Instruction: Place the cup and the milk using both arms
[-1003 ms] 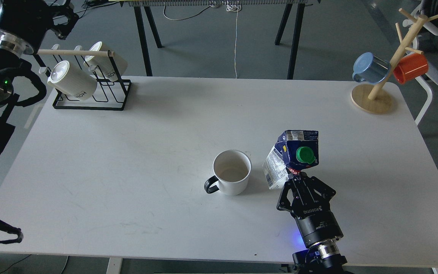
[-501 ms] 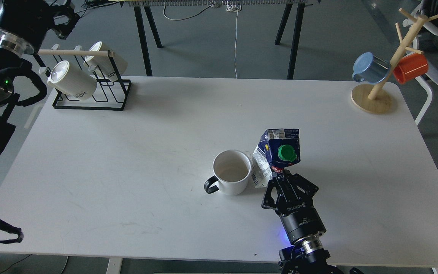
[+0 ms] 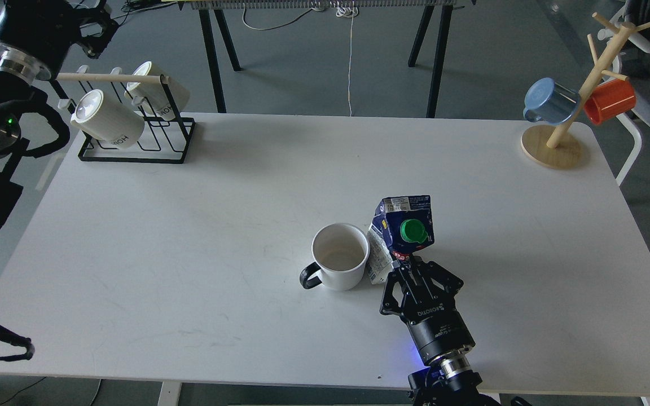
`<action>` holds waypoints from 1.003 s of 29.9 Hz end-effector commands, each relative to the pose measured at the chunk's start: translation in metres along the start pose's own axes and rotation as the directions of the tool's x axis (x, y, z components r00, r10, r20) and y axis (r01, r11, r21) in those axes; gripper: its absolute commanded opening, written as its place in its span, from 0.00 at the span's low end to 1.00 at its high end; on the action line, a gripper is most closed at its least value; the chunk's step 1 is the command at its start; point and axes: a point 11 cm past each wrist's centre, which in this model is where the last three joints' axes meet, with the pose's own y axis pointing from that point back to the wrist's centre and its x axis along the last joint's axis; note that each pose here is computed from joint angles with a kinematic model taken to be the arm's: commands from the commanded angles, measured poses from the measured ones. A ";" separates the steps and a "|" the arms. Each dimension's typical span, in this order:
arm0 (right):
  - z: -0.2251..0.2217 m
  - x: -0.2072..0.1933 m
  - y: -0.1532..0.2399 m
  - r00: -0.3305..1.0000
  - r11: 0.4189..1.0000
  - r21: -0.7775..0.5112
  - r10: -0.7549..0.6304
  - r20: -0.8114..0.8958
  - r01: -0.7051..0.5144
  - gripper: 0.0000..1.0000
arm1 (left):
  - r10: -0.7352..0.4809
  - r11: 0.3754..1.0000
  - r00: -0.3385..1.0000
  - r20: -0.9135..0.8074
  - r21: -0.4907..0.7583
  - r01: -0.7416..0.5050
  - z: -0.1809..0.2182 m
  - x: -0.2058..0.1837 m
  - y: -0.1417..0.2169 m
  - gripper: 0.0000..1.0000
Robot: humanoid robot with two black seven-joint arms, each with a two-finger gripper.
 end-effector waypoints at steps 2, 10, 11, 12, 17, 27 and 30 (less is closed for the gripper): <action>-0.001 0.000 0.001 1.000 1.000 0.007 0.002 0.000 -0.002 0.60 | 0.001 1.000 1.000 0.000 0.000 -0.001 0.000 0.001 0.000 0.99; 0.000 -0.002 0.001 1.000 1.000 0.007 -0.005 0.004 0.005 0.93 | 0.003 1.000 1.000 -0.001 0.002 -0.003 -0.002 0.001 0.001 0.99; 0.001 -0.003 0.001 1.000 1.000 0.005 -0.008 0.008 0.008 0.93 | 0.002 1.000 1.000 -0.002 0.002 -0.002 -0.002 0.001 0.001 0.99; 0.002 -0.004 0.002 1.000 1.000 0.004 -0.010 0.010 0.010 0.95 | 0.002 1.000 1.000 -0.002 0.001 -0.002 -0.002 0.001 0.001 0.99; 0.004 -0.005 0.013 1.000 1.000 -0.012 -0.012 -0.016 0.011 0.98 | 0.003 1.000 1.000 -0.002 -0.002 -0.003 -0.002 0.002 0.001 0.99; -0.017 -0.004 0.083 0.991 0.997 -0.029 0.065 -0.114 -0.069 0.98 | 0.004 1.000 1.000 -0.002 -0.008 -0.004 0.000 0.002 0.002 0.99; -0.035 -0.018 0.094 0.983 0.996 -0.053 0.055 -0.173 -0.065 0.98 | 0.004 1.000 1.000 -0.003 -0.002 -0.004 0.000 0.002 0.002 0.99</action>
